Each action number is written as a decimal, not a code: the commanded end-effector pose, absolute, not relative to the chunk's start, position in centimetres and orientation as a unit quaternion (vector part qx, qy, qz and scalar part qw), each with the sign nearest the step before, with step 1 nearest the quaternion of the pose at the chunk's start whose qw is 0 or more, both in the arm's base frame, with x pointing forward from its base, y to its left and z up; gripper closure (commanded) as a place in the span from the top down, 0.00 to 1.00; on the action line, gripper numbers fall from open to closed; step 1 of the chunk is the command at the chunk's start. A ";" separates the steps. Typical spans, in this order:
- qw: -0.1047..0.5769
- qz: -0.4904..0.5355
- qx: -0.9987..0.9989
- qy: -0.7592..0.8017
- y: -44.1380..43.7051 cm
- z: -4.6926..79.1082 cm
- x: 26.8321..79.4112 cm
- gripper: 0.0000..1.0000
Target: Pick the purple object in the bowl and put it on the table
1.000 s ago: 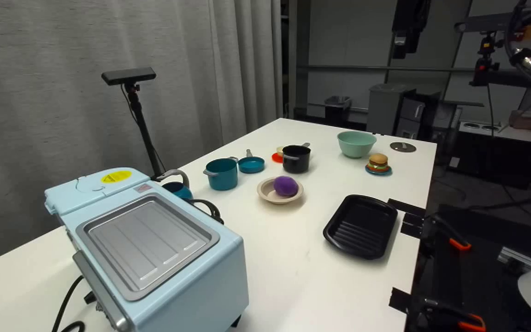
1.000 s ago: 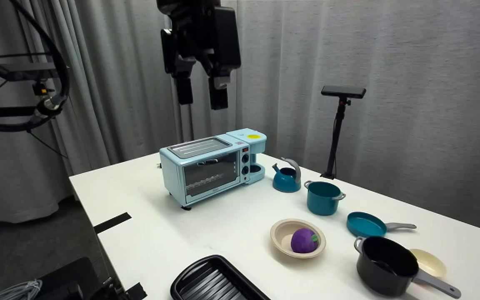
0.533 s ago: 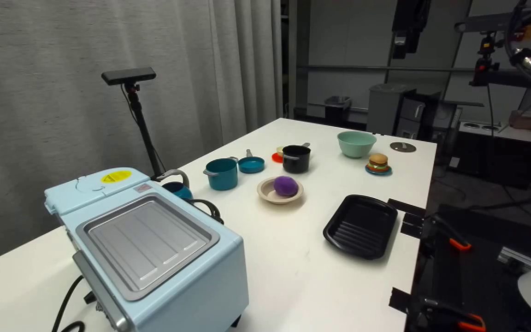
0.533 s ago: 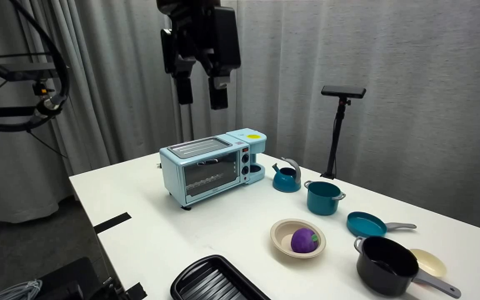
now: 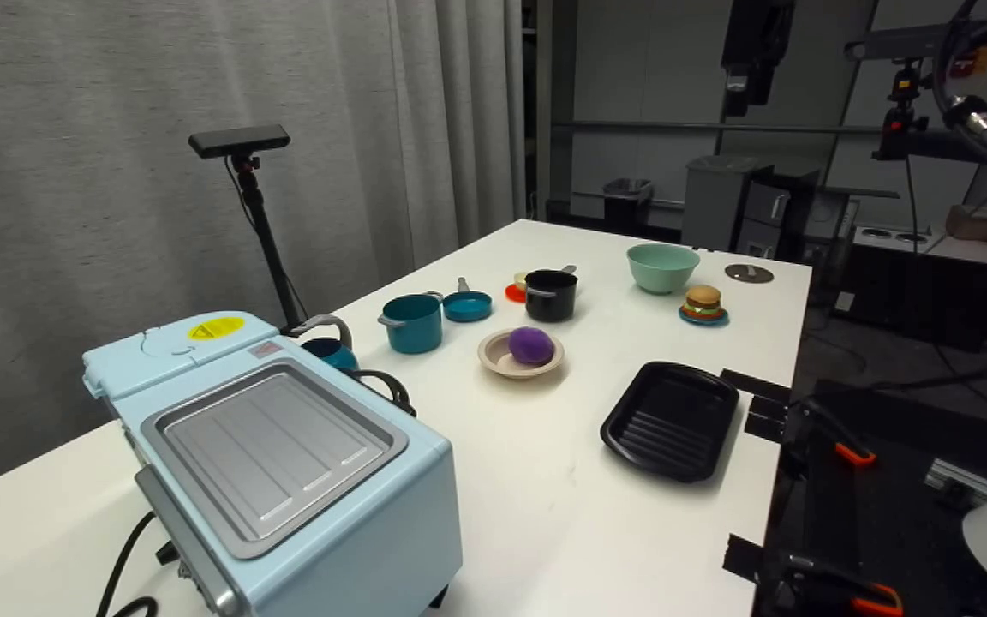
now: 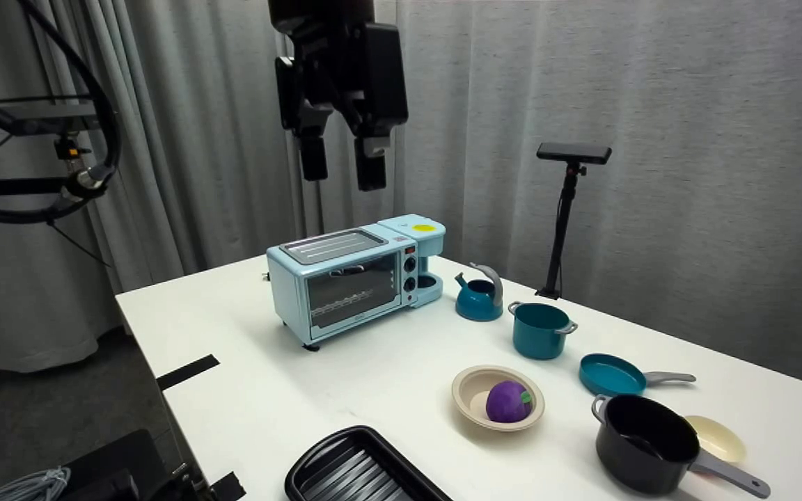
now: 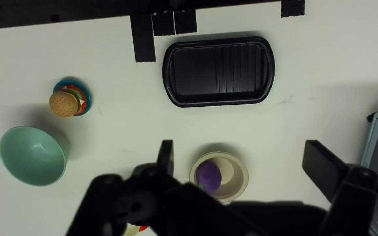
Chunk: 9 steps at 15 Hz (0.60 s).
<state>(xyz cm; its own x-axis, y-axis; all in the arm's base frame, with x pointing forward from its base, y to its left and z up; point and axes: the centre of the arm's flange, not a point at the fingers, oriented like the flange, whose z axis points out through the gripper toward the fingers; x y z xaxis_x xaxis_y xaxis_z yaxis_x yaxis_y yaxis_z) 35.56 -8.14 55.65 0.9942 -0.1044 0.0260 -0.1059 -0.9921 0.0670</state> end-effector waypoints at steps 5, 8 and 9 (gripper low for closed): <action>0.020 -0.021 0.998 -0.048 -9.9 47.9 45.3 1.00; 0.020 -0.022 0.998 -0.053 -10.1 43.4 49.4 1.00; 0.020 -0.023 0.998 -0.054 -10.1 41.7 50.9 1.00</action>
<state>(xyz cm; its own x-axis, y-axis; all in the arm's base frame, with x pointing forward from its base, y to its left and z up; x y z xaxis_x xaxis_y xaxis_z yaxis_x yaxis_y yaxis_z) 45.54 -9.44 44.78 0.9940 -0.1033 -0.0354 -0.1010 -0.9931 0.0602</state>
